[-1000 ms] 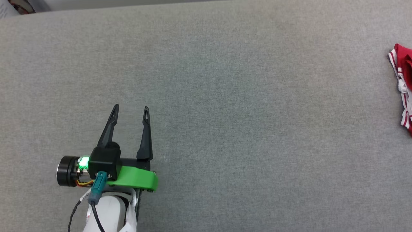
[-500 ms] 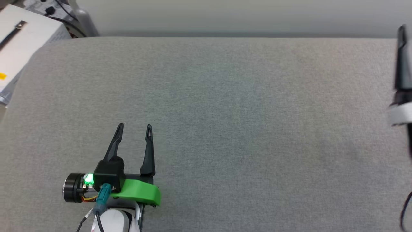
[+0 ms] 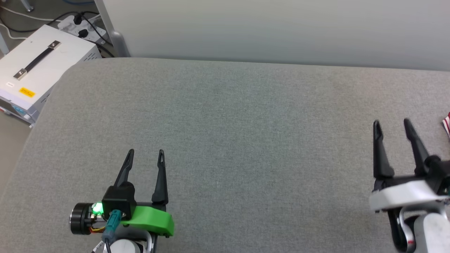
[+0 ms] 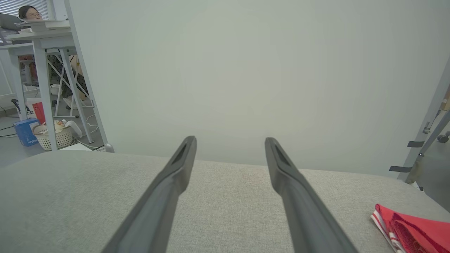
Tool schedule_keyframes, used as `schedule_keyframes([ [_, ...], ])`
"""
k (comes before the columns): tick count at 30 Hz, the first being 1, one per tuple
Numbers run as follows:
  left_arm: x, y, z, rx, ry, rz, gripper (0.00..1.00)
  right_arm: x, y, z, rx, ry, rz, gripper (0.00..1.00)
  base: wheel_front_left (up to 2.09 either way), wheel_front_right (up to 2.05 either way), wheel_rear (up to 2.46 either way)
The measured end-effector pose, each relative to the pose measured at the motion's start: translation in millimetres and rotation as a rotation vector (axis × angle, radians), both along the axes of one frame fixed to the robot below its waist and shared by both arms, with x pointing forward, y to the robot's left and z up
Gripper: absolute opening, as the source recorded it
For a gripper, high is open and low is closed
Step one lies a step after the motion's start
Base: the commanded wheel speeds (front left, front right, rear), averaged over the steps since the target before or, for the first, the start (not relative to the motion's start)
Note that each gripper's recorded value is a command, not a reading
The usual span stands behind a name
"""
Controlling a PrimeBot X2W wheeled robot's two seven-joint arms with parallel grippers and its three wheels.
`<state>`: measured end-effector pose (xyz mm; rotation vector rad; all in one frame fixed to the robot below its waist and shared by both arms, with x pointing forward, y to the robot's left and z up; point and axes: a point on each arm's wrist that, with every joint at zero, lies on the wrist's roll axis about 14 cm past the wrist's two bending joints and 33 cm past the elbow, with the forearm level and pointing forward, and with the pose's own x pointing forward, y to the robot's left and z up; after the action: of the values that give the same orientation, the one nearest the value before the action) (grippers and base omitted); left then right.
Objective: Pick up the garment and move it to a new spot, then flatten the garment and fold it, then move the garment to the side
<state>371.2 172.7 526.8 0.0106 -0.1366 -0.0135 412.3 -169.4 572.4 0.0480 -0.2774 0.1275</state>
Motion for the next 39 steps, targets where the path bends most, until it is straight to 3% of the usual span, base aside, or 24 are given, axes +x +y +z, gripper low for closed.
schedule_keyframes([
  [7,-14.6,3.4,-0.9,-0.019,0.003,0.011,1.00,-35.1,1.1,-31.3,0.037,0.094,-0.007,1.00,0.00,0.00,0.00],
  [19,-31.3,-2.0,-5.6,-0.039,0.014,-0.009,1.00,-67.9,2.7,-37.5,0.046,0.113,-0.006,1.00,0.00,0.00,0.00],
  [30,-34.3,-6.6,-6.1,-0.042,0.014,-0.026,1.00,-76.6,-0.9,-38.4,0.062,0.115,-0.018,1.00,0.00,0.00,0.00],
  [31,-34.5,-6.7,-7.4,-0.041,0.019,-0.027,0.00,-76.9,-1.0,-38.8,0.064,0.116,-0.018,0.00,0.00,0.00,0.00],
  [39,-33.8,-6.2,-7.9,-0.040,0.023,-0.026,0.00,-76.7,-1.3,-40.2,0.063,0.125,-0.020,0.00,0.00,0.00,0.00],
])
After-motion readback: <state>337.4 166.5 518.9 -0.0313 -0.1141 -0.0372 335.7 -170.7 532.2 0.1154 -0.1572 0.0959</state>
